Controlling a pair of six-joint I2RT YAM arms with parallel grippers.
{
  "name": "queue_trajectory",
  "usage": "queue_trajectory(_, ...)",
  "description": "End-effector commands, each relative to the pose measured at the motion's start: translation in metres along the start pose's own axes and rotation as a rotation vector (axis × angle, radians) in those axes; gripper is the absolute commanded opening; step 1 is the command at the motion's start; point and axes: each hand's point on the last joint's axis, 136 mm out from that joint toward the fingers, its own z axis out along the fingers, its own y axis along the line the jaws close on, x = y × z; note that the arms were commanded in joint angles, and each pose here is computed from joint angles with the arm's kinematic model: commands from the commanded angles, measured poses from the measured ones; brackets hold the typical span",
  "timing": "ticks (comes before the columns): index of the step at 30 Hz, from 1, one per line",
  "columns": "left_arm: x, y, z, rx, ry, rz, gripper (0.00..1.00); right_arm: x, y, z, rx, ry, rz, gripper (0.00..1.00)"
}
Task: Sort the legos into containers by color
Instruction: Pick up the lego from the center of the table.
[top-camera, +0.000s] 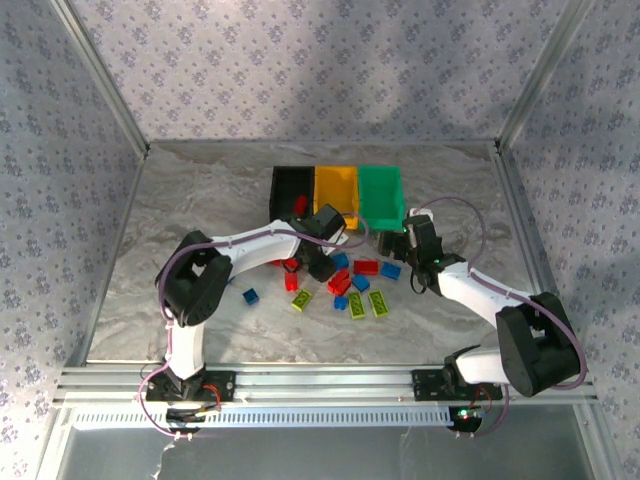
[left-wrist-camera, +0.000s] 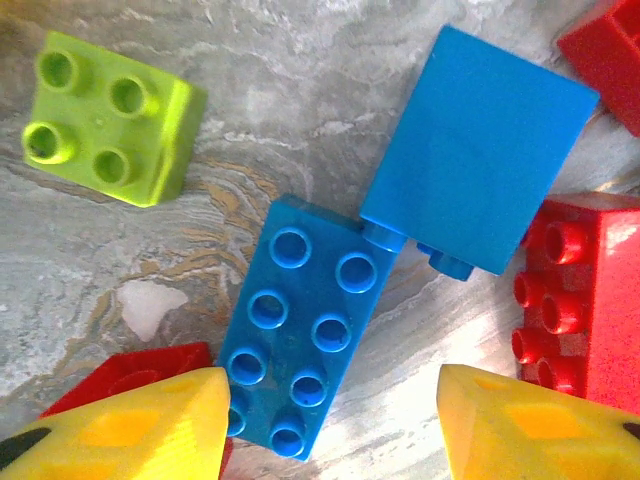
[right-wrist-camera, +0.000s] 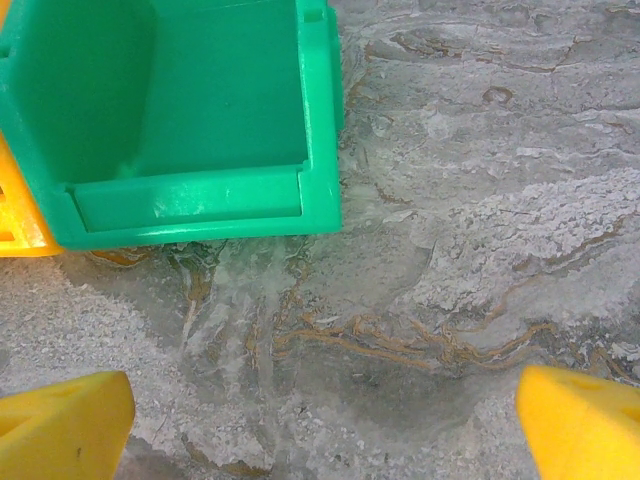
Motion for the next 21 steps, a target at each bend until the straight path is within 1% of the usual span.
queue_trajectory(1, -0.014, 0.005, -0.022, -0.032, -0.072, 0.042, 0.58, -0.001, 0.001, 0.000, -0.010, 0.004, 0.016, 1.00)
queue_trajectory(5, -0.014, 0.009, -0.017, -0.054, -0.045, 0.078, 0.58, 0.000, -0.001, 0.000, -0.001, 0.007, 0.016, 1.00)
queue_trajectory(8, -0.010, 0.009, -0.007, -0.055, -0.008, 0.098, 0.58, -0.001, 0.000, -0.001, -0.008, 0.001, 0.018, 1.00)
queue_trajectory(13, -0.003, 0.010, 0.013, -0.035, 0.041, 0.110, 0.57, -0.001, -0.002, -0.002, -0.002, 0.003, 0.019, 1.00)
queue_trajectory(16, -0.006, 0.007, 0.021, -0.017, 0.057, 0.118, 0.57, -0.002, 0.000, -0.002, -0.010, -0.004, 0.020, 1.00)
queue_trajectory(18, 0.001, 0.006, 0.025, -0.008, 0.092, 0.125, 0.56, -0.001, -0.002, -0.002, -0.001, 0.000, 0.020, 1.00)
queue_trajectory(21, 0.004, 0.009, 0.030, -0.022, 0.106, 0.129, 0.54, -0.002, -0.002, -0.003, -0.002, -0.003, 0.021, 1.00)
